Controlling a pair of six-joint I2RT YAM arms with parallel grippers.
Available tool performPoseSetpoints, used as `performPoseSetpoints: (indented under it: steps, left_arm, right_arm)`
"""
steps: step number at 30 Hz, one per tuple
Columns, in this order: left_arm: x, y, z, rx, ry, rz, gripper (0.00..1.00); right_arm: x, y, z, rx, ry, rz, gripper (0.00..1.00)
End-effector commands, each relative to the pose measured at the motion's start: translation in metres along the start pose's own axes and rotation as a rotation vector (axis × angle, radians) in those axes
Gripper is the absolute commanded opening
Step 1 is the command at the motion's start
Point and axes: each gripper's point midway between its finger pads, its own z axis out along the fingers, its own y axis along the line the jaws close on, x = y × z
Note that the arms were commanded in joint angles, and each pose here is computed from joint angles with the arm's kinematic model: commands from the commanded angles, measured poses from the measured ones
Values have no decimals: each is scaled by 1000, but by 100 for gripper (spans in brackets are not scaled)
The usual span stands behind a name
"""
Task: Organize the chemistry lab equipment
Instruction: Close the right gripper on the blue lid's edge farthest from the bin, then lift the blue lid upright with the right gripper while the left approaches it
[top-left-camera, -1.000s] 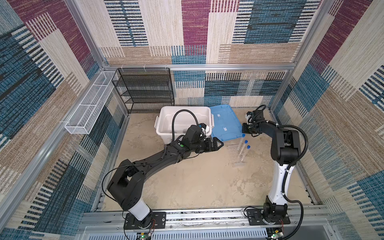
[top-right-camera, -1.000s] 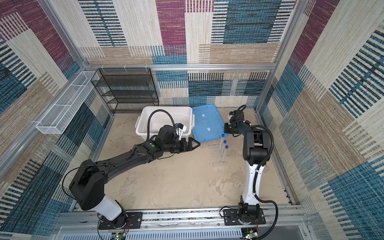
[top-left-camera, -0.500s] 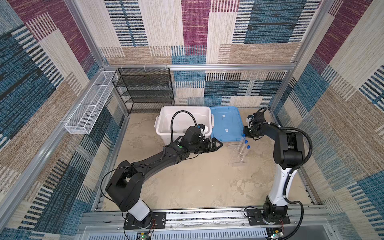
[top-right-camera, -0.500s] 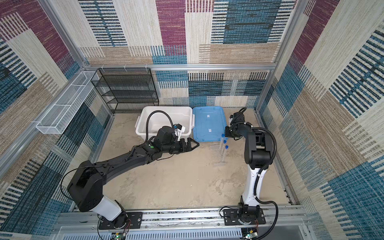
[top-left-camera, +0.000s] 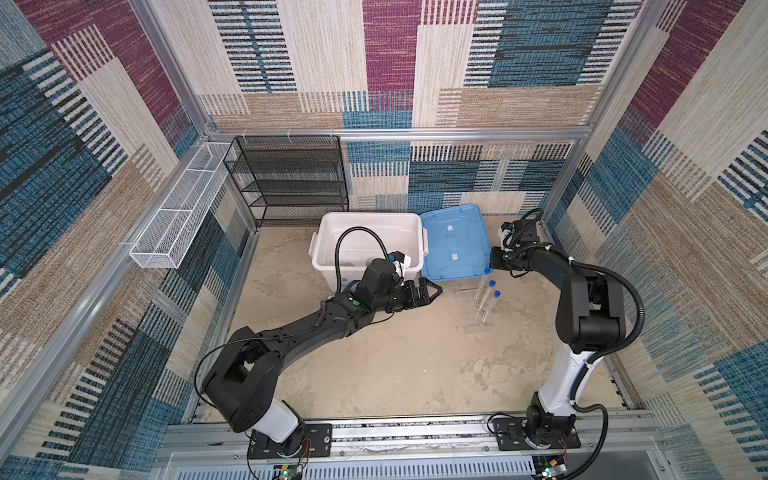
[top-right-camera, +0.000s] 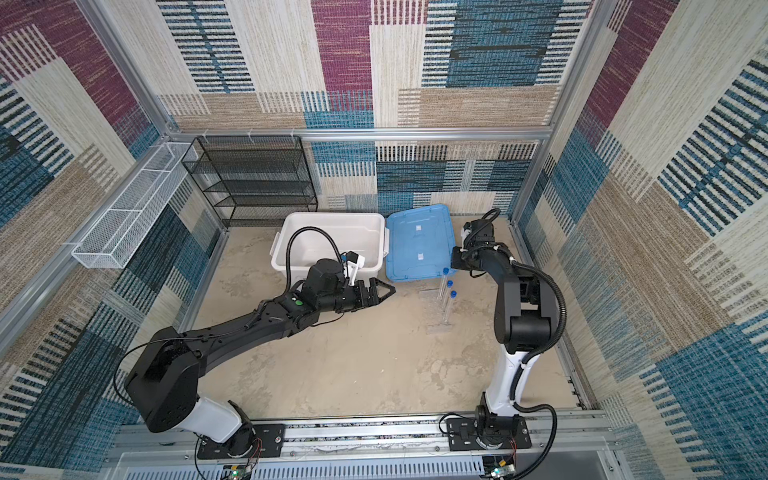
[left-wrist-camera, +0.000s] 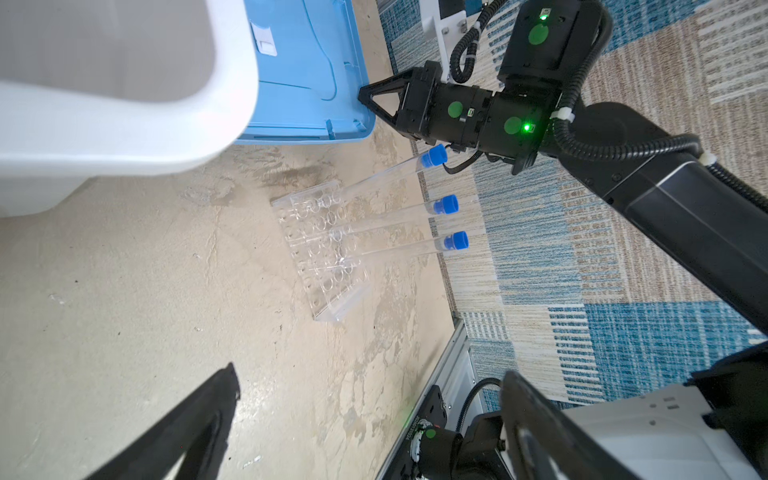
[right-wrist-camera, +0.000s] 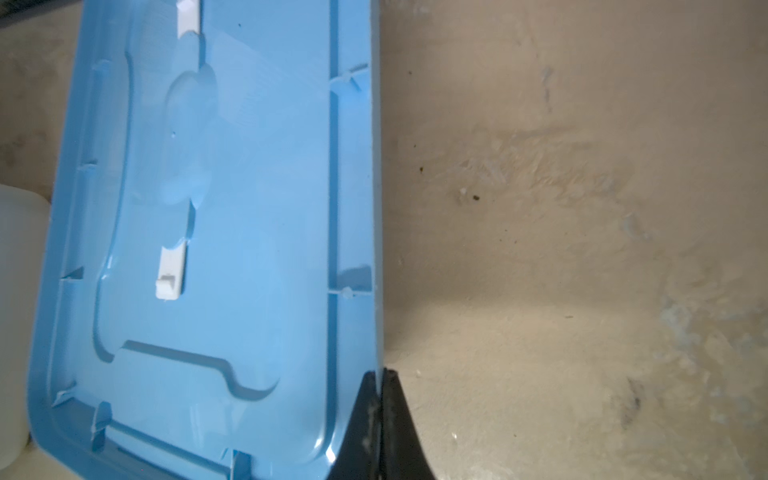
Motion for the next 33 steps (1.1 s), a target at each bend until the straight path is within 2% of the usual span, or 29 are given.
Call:
performPoseSetpoints:
  steps: [1,9,23,29,33]
  left_arm:
    - [-18,-16,-6,38,-76,33,99]
    - [-22,-19,-10,39,-94,33,99]
    - [-27,-24,-23,13,-117,86,99]
    - [-43,-44,-49,-81,-118,299,99]
    - [-55,-58,-61,-94,-129,390,100]
  right_arm:
    - [-22,4,-15,-1,-88,-2,0]
    - [-35,7,-47,17,-153,-6,0]
    - [-74,6,-116,93,-356,-6,0]
    - [-85,12,-154,99,-435,-13,0]
    - [-87,18,-174,77,-470,-8,0]
